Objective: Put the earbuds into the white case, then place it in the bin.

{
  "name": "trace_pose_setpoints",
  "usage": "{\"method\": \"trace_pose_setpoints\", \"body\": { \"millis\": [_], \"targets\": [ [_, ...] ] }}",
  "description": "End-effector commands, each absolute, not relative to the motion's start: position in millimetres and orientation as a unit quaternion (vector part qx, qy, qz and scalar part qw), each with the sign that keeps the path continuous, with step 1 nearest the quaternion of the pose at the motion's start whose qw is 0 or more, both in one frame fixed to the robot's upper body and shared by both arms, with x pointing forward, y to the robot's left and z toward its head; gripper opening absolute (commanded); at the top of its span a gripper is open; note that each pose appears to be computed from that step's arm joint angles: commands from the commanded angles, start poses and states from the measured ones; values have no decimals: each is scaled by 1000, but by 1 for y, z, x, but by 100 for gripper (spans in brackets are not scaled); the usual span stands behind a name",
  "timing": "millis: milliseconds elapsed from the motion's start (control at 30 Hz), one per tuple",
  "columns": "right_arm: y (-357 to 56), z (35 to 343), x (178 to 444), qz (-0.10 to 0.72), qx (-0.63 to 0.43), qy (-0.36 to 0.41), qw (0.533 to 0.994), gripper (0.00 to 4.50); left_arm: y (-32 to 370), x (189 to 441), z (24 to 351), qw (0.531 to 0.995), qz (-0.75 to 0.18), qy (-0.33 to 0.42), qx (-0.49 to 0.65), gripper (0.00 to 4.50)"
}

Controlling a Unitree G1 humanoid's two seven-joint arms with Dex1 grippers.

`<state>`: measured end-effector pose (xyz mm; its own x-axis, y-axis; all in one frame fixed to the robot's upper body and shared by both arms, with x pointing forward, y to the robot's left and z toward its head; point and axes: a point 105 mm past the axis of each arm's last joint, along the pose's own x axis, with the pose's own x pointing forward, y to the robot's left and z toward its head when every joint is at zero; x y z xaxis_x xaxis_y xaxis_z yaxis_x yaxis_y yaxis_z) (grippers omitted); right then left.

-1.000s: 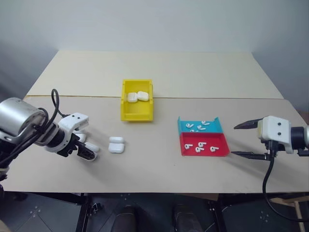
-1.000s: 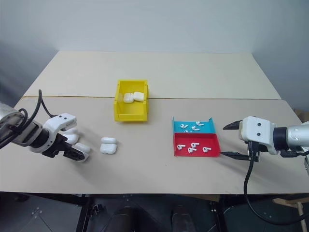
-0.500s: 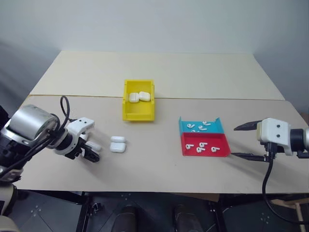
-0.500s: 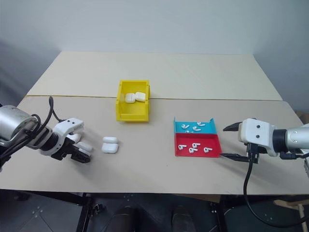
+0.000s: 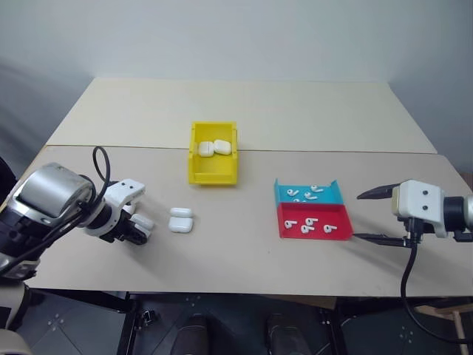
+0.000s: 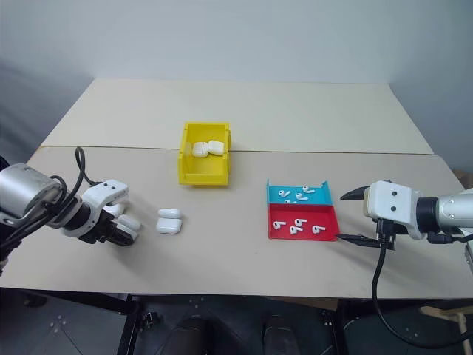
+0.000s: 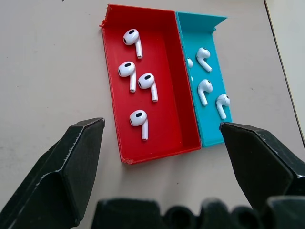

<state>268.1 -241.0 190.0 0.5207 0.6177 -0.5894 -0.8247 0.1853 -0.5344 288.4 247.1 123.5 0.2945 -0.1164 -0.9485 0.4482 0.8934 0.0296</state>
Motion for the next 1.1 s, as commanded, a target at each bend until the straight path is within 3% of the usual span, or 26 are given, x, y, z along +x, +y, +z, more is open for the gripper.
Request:
{"method": "trace_pose_setpoints", "body": {
  "millis": [33,300,500,667,867,1100],
  "targets": [
    [-240,209,270,459,-450,100,759,450,243,285,120,787,-190,567,150,270],
    [-241,217,271,452,-457,93,760,450,236,282,155,814,-210,506,192,270],
    [-240,233,272,449,-460,84,762,450,212,270,197,858,-280,387,190,270],
    [-232,240,274,474,-465,103,741,450,180,265,206,916,-344,138,154,270],
    [-219,237,276,519,-486,132,690,450,153,246,201,913,-396,-71,66,270],
    [-208,228,280,541,-491,197,654,450,134,223,187,864,-468,-185,39,270]
  ]
}}
